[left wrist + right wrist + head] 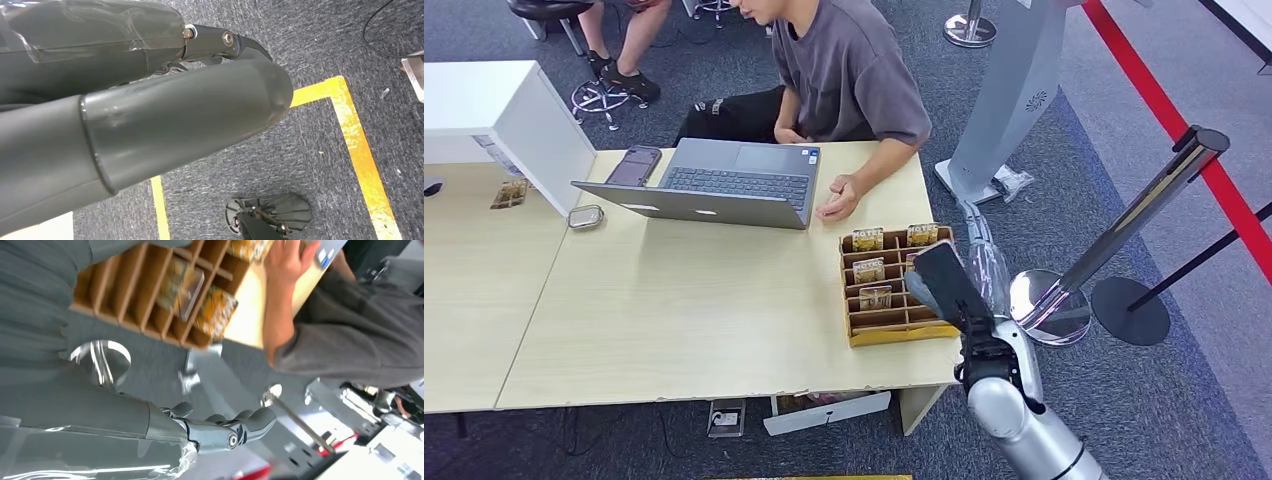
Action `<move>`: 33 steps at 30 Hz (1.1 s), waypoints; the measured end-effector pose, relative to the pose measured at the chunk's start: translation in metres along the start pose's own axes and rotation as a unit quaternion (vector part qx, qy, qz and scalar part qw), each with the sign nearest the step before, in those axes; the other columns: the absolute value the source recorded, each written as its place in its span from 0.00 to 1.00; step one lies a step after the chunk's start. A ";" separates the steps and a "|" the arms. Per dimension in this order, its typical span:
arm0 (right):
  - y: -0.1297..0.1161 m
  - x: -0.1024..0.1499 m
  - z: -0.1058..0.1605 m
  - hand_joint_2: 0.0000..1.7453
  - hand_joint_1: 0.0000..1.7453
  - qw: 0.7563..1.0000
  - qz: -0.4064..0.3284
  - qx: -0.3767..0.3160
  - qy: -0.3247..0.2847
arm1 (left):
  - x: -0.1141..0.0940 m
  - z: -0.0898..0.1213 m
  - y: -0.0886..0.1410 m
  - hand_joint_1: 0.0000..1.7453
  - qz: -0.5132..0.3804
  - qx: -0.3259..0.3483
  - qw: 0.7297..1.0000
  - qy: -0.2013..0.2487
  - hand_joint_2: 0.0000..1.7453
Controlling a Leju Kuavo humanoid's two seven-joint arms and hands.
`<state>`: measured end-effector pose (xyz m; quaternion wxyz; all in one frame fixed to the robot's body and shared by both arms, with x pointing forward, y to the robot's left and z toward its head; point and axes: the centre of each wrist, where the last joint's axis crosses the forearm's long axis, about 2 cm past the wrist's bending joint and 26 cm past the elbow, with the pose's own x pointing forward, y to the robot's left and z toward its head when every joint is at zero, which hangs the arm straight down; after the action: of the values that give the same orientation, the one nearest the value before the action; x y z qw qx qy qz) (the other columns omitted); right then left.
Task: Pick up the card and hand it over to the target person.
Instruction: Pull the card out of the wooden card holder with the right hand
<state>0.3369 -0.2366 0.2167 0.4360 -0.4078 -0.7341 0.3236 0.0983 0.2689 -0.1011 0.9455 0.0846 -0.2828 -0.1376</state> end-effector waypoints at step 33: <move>0.042 -0.010 0.000 1.00 0.49 0.985 0.110 0.126 0.028 | 0.008 -0.003 0.001 0.00 -0.016 -0.011 1.000 -0.001 0.00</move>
<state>0.3528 -0.2260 0.1778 0.4663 -0.4366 -0.6255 0.4480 0.1063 0.2680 -0.0993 0.9437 0.0788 -0.2811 -0.1554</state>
